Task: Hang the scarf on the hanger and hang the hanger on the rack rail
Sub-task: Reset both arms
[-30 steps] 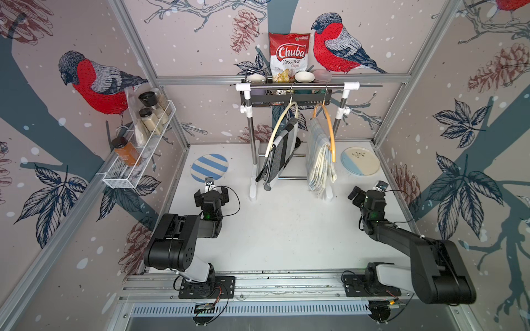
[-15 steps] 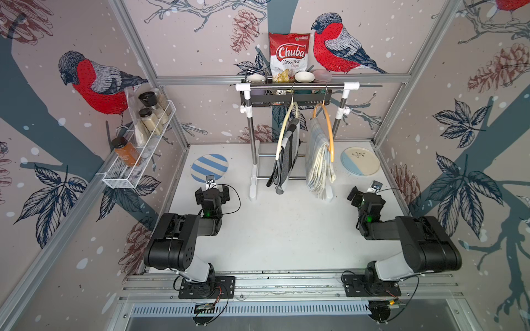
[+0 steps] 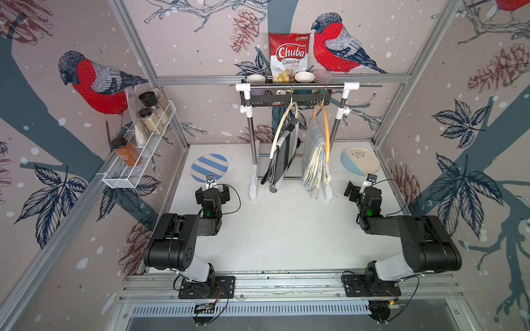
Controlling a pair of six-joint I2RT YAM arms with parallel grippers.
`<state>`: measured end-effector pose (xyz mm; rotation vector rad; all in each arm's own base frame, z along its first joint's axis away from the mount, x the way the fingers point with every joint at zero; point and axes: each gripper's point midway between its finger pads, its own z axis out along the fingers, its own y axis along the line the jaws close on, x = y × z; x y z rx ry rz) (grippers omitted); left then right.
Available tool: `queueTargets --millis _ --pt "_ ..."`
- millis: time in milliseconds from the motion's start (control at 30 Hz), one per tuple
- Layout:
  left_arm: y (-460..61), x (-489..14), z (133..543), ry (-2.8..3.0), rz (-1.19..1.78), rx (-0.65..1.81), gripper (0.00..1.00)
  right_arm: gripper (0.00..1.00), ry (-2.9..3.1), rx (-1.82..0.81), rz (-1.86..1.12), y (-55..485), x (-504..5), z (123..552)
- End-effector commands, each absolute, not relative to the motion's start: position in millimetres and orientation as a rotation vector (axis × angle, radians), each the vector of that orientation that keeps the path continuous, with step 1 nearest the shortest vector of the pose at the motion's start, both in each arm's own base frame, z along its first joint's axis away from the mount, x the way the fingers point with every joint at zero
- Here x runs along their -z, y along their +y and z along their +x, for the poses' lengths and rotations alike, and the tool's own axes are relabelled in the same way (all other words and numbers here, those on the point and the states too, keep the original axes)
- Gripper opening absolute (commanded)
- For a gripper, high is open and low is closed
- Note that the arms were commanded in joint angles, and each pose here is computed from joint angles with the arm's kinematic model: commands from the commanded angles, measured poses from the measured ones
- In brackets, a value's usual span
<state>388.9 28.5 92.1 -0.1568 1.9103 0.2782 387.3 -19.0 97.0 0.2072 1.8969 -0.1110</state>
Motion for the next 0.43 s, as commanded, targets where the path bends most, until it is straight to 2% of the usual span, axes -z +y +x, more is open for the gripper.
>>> queueTargets --millis 0,400 --pt "29.5 -96.8 391.0 1.896 -0.160 -0.277 0.99 0.99 1.893 0.118 0.190 -18.2 -99.2 388.9" --pt "29.5 -96.3 390.9 1.897 -0.159 -0.278 0.99 0.99 1.901 0.097 0.174 -16.1 -97.5 389.7"
